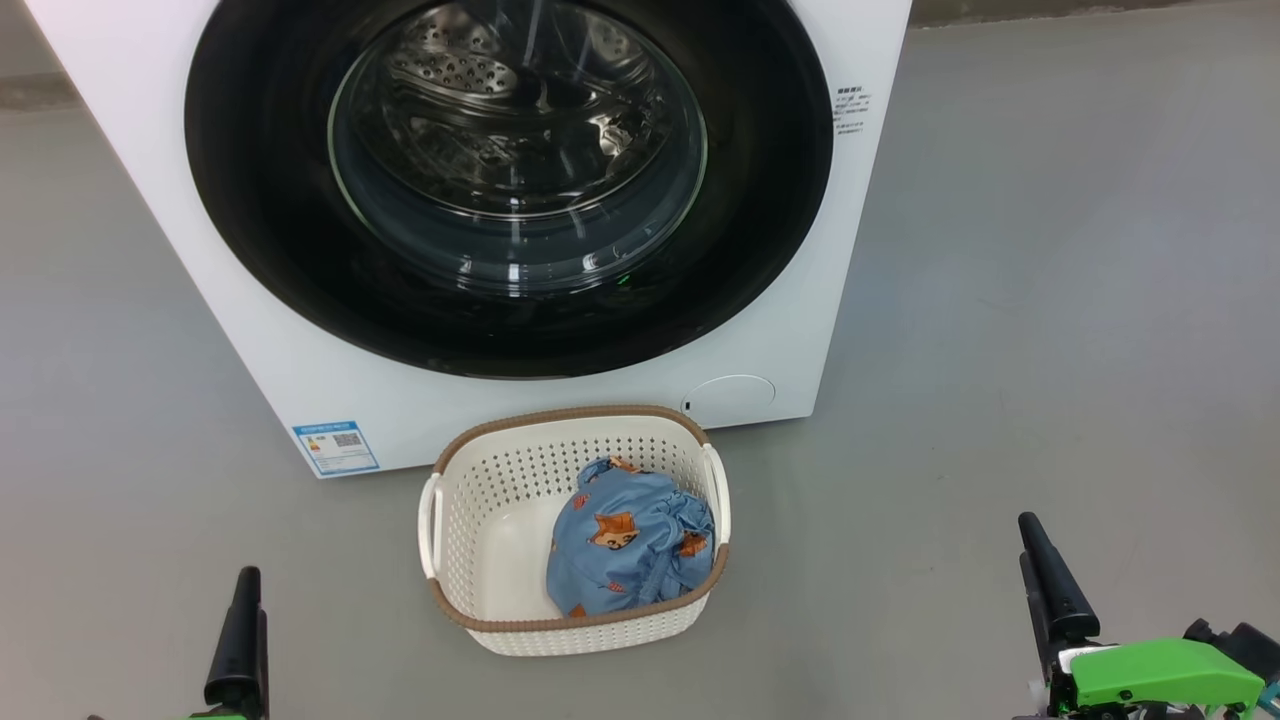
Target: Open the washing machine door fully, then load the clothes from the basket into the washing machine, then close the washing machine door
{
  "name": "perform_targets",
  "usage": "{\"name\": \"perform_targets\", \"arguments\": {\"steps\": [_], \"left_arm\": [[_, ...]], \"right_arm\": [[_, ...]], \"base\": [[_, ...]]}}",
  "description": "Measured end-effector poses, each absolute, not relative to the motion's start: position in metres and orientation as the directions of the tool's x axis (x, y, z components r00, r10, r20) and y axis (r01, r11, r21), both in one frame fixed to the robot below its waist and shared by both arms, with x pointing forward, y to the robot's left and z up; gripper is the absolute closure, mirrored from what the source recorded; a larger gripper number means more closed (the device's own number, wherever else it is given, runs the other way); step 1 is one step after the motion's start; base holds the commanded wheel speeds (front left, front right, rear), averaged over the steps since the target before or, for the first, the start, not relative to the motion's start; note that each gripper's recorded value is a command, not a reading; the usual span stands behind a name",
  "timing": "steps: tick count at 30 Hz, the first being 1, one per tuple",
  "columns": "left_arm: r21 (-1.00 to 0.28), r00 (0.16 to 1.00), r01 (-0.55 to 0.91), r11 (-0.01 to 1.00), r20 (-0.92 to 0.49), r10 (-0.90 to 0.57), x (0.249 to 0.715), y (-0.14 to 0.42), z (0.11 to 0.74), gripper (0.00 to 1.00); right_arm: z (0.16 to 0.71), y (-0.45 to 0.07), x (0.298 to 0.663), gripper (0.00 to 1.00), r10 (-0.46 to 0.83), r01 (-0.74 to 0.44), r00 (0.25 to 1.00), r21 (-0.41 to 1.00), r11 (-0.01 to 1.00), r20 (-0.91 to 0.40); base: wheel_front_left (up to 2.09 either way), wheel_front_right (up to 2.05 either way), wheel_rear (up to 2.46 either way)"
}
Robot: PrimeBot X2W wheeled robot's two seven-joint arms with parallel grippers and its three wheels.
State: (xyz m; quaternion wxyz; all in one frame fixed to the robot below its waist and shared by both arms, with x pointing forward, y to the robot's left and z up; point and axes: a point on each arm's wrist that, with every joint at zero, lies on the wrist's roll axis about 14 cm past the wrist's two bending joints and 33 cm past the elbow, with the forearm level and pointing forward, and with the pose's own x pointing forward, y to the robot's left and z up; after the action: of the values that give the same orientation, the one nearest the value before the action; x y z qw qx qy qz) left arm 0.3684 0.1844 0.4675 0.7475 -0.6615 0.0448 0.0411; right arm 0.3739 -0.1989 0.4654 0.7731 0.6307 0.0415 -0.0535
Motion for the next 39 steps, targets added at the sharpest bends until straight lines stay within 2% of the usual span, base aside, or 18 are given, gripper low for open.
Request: {"name": "perform_targets", "arguments": {"steps": [18, 28, 39], "left_arm": [[-0.922, 0.995, -0.088, 0.378, -0.098, -0.007, 0.371, 0.184, 0.475, 0.00], [-0.838, 0.994, -0.090, 0.539, -0.111, -0.008, 0.369, 0.188, 0.469, 0.00], [-0.746, 0.995, -0.068, 0.662, -0.102, -0.012, 0.368, 0.187, 0.470, 0.00]], "right_arm": [[0.475, -0.189, 0.381, 0.00, 0.005, 0.088, 0.995, 0.878, 0.471, -0.102], [0.474, -0.184, 0.384, 0.00, 0.027, 0.067, 0.994, 0.796, 0.601, -0.104], [0.476, -0.178, 0.390, 0.00, 0.053, 0.028, 0.994, 0.688, 0.726, -0.097]], "base": [[0.00, 0.00, 0.00], [0.00, 0.00, 0.00], [0.00, 0.00, 0.00]]}}
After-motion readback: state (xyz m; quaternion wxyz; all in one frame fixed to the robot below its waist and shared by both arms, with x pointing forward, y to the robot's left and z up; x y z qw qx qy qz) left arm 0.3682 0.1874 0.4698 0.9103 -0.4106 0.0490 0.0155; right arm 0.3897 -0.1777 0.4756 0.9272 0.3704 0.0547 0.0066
